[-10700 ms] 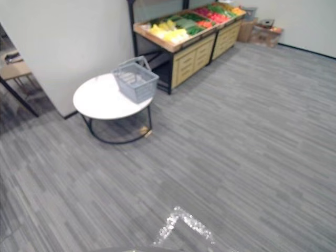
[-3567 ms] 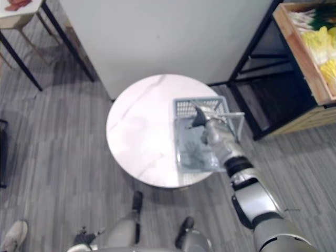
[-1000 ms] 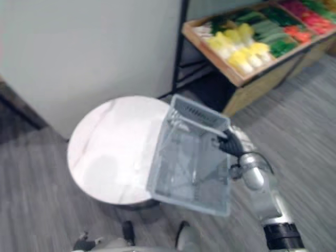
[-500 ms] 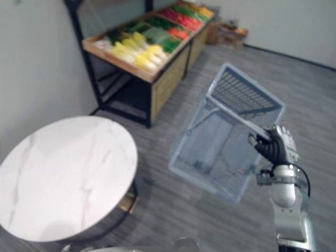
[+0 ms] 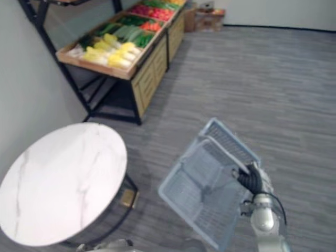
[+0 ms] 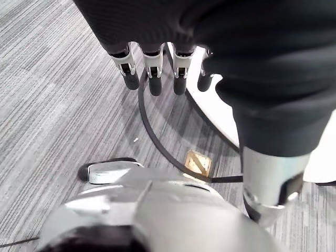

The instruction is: Pick vegetable in the basket

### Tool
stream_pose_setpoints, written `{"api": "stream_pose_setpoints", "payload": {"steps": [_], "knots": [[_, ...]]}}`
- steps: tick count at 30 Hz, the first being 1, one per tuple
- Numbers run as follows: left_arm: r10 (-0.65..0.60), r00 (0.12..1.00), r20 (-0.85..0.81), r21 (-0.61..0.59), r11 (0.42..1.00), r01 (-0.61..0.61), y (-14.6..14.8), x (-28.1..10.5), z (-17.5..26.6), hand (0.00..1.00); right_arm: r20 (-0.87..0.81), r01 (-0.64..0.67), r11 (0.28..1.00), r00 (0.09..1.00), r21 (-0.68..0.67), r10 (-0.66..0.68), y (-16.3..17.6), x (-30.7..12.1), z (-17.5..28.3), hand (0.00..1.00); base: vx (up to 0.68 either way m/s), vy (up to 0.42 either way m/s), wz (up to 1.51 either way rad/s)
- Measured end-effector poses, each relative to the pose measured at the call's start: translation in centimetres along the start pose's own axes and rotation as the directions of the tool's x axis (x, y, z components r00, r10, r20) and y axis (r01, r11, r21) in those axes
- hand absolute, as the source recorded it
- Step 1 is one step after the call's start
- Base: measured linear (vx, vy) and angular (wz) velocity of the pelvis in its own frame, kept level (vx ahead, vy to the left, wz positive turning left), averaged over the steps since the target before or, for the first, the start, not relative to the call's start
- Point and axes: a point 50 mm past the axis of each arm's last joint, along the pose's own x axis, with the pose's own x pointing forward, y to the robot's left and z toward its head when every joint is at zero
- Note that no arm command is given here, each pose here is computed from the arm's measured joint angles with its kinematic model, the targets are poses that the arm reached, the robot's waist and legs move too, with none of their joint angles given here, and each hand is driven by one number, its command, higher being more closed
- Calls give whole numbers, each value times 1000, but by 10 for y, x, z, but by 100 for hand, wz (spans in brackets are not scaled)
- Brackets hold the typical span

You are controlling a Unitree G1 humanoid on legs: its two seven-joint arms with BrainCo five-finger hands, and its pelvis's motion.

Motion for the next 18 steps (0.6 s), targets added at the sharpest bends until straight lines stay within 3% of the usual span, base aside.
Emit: {"api": "stream_pose_setpoints", "payload": {"steps": [7, 13, 18], "knots": [[7, 999, 51, -18, 1000, -6, 1, 4, 16, 0, -129, -18, 996, 991, 85, 29, 20, -1, -26, 100, 4, 154, -18], [31, 989, 141, 13, 999, -33, 15, 11, 46, 0, -325, 134, 971, 944, 198, -64, 26, -24, -52, 100, -70, 59, -20], [74, 986, 150, 23, 997, -78, 33, 14, 49, 0, -461, 146, 965, 887, 217, -31, 43, -36, -76, 100, -91, 15, -32]]}}
